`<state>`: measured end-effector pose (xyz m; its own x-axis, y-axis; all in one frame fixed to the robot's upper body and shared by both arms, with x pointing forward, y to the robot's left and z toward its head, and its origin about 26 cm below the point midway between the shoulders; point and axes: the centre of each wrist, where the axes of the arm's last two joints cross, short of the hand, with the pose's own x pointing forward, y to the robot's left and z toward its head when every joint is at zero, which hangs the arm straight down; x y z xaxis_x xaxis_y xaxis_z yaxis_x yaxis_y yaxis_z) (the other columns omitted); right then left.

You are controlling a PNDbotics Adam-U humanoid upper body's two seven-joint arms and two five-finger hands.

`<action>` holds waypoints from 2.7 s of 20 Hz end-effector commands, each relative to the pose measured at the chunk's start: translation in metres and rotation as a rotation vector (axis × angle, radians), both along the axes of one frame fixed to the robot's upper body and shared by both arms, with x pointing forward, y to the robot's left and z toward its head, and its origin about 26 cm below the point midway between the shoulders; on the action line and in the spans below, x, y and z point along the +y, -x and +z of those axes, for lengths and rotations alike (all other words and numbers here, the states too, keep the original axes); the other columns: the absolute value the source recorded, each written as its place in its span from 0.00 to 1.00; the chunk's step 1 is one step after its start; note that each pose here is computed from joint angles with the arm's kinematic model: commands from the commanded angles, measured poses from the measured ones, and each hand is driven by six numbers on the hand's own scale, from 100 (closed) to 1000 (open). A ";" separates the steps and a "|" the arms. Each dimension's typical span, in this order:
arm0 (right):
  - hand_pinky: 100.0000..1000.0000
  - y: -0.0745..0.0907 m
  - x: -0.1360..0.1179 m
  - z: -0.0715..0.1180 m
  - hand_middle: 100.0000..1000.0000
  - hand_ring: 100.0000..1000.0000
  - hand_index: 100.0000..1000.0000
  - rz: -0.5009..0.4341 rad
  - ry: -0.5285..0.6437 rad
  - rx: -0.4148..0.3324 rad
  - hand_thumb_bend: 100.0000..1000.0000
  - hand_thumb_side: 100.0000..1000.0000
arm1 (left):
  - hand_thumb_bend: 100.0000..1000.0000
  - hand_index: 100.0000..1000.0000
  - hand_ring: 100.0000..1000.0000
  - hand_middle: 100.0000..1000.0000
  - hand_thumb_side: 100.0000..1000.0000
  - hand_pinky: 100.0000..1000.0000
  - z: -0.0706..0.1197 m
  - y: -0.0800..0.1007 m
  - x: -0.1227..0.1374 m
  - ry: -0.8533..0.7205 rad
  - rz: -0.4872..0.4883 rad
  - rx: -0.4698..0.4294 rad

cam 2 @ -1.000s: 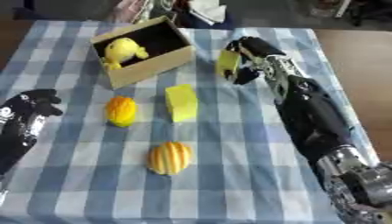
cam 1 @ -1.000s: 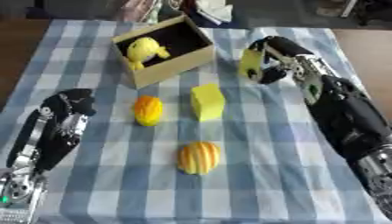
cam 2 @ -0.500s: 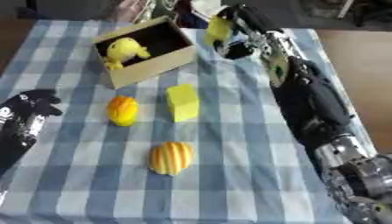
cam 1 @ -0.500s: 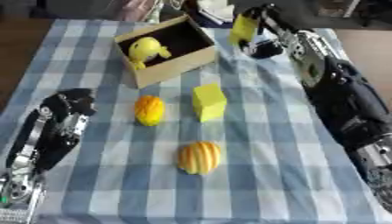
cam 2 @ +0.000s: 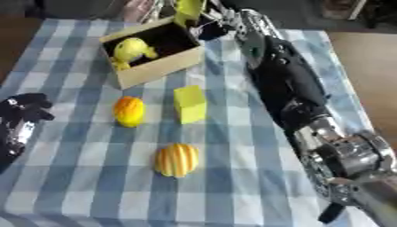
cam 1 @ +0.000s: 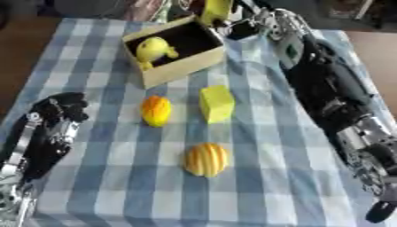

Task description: Pick up objects on the table and place them in the box.

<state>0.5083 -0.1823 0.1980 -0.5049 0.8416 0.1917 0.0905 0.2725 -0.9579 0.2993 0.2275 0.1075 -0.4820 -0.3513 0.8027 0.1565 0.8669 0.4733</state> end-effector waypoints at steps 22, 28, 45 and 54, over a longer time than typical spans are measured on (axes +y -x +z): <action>0.82 0.011 0.033 0.026 0.83 0.78 0.94 0.072 0.216 -0.077 0.20 0.46 | 0.10 0.75 0.55 0.59 0.67 0.69 0.007 0.000 0.002 -0.004 0.000 -0.026; 0.82 0.026 -0.009 0.041 0.81 0.77 0.94 0.274 0.297 -0.056 0.16 0.47 | 0.11 0.75 0.55 0.59 0.67 0.69 0.007 0.000 0.010 -0.003 0.051 -0.033; 0.85 0.058 -0.010 0.016 0.89 0.83 0.97 0.566 0.542 0.297 0.21 0.42 | 0.11 0.75 0.55 0.59 0.66 0.69 0.007 0.001 0.012 0.002 0.072 -0.033; 0.84 0.044 0.001 -0.026 0.87 0.83 0.97 0.535 0.620 0.319 0.22 0.40 | 0.11 0.75 0.55 0.59 0.66 0.69 0.006 0.001 0.011 0.003 0.066 -0.031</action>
<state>0.4614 -0.1800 0.1626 -0.8305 0.5564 0.0269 -0.2302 -0.2988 -0.9261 0.2989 0.2370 0.1068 -0.4612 -0.3742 0.8045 0.0952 0.8806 0.4642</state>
